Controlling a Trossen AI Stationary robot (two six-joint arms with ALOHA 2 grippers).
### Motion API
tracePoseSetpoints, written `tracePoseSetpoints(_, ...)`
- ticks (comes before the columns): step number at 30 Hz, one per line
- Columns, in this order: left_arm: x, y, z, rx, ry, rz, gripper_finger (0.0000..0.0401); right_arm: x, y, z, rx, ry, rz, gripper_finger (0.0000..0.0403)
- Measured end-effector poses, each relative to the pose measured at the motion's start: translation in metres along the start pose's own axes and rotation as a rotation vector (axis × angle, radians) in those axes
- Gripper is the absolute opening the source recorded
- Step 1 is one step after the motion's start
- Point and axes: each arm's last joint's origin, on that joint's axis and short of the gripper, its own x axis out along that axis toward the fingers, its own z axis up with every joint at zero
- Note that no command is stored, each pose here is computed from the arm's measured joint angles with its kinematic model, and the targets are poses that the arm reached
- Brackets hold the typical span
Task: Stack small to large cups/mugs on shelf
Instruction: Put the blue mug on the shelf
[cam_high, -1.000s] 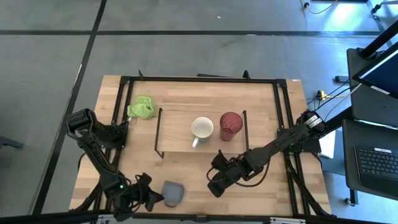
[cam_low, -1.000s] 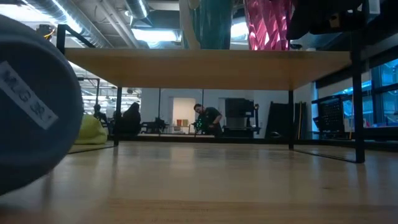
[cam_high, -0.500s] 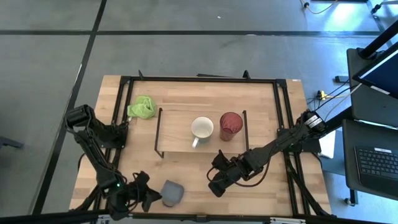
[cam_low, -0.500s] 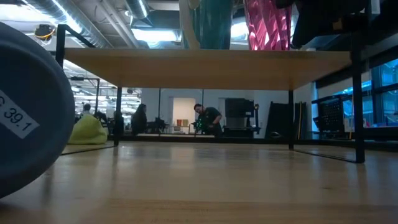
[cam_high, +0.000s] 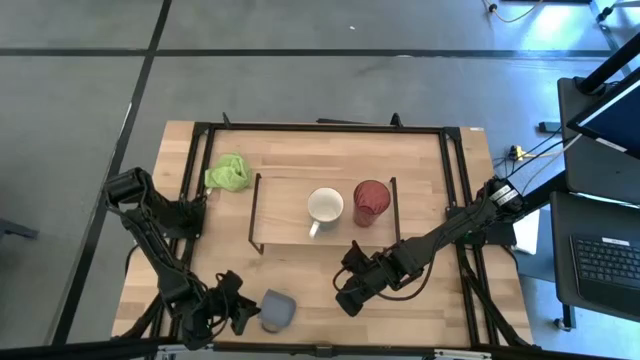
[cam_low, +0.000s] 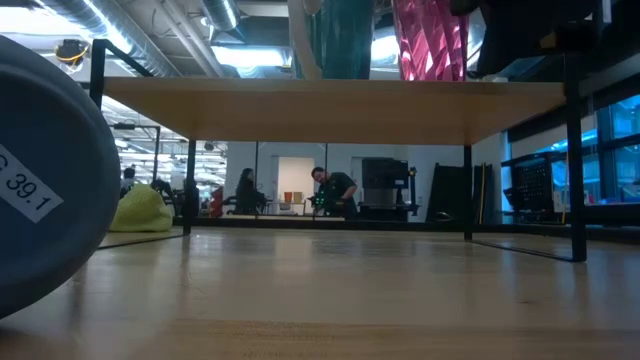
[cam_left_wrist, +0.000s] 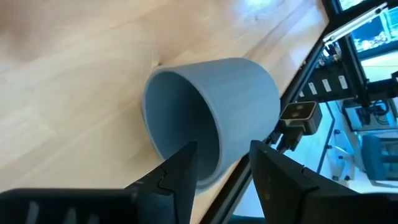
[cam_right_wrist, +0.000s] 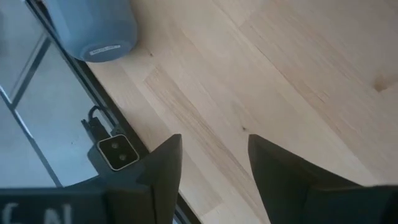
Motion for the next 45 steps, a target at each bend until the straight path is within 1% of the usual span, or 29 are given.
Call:
tracePoseSetpoints(6, 0.011, 0.004, -0.001, -0.014, 0.006, -0.001, 0.0143, 0.000, -0.003, -0.001, 0.001, 0.009, -0.030, 0.0186)
tracePoseSetpoints(11, 0.022, 0.010, -0.007, -0.050, 0.007, -0.072, 0.0144, 0.000, -0.003, -0.001, 0.003, 0.019, -0.031, 0.0186)
tracePoseSetpoints(15, 0.024, 0.006, -0.004, -0.027, -0.041, -0.122, 0.0143, 0.000, -0.005, -0.002, 0.002, 0.031, -0.051, 0.0186)
tracePoseSetpoints(18, 0.027, 0.002, -0.001, 0.007, -0.039, -0.141, 0.0136, 0.000, -0.008, -0.003, -0.001, 0.042, -0.078, 0.0186)
tracePoseSetpoints(20, 0.029, -0.001, 0.001, 0.029, -0.028, -0.149, 0.0122, -0.001, -0.010, -0.003, -0.002, 0.047, -0.097, 0.0186)
tracePoseSetpoints(22, 0.031, -0.003, 0.003, 0.052, -0.013, -0.155, 0.0099, -0.001, -0.010, -0.003, -0.002, 0.053, -0.102, 0.0186)
tracePoseSetpoints(25, 0.034, -0.005, 0.006, 0.069, 0.014, -0.155, 0.0052, -0.001, -0.011, -0.004, -0.002, 0.073, -0.101, 0.0186)
tracePoseSetpoints(27, 0.035, -0.008, 0.008, 0.059, 0.013, -0.172, 0.0019, -0.001, -0.011, -0.004, -0.001, 0.073, -0.101, 0.0186)
tracePoseSetpoints(28, 0.035, -0.010, 0.010, 0.052, 0.012, -0.174, 0.0011, -0.001, -0.011, -0.004, 0.002, 0.073, -0.100, 0.0186)
tracePoseSetpoints(30, 0.037, -0.011, 0.016, 0.041, 0.012, -0.168, 0.0009, -0.004, -0.011, -0.005, 0.002, 0.068, -0.100, 0.0186)
tracePoseSetpoints(33, 0.034, -0.020, 0.034, 0.034, 0.033, -0.160, 0.0006, -0.014, -0.012, -0.005, 0.015, 0.040, -0.111, 0.0186)
tracePoseSetpoints(36, 0.018, -0.044, 0.061, 0.051, 0.038, -0.170, 0.0005, -0.029, -0.018, -0.013, 0.014, -0.007, -0.177, 0.0186)
tracePoseSetpoints(38, 0.004, -0.057, 0.080, 0.085, 0.036, -0.115, 0.0004, -0.041, -0.022, -0.025, 0.019, -0.034, -0.229, 0.0186)
tracePoseSetpoints(40, -0.015, -0.069, 0.101, 0.120, 0.047, -0.022, 0.0003, -0.052, -0.027, -0.037, 0.031, -0.031, -0.270, 0.0186)
tracePoseSetpoints(43, -0.048, -0.088, 0.132, 0.117, 0.062, 0.118, 0.0002, -0.066, -0.033, -0.055, 0.049, -0.049, -0.329, 0.0186)
tracePoseSetpoints(45, -0.069, -0.099, 0.152, 0.118, 0.062, 0.194, 0.0002, -0.072, -0.035, -0.066, 0.066, -0.076, -0.347, 0.0186)
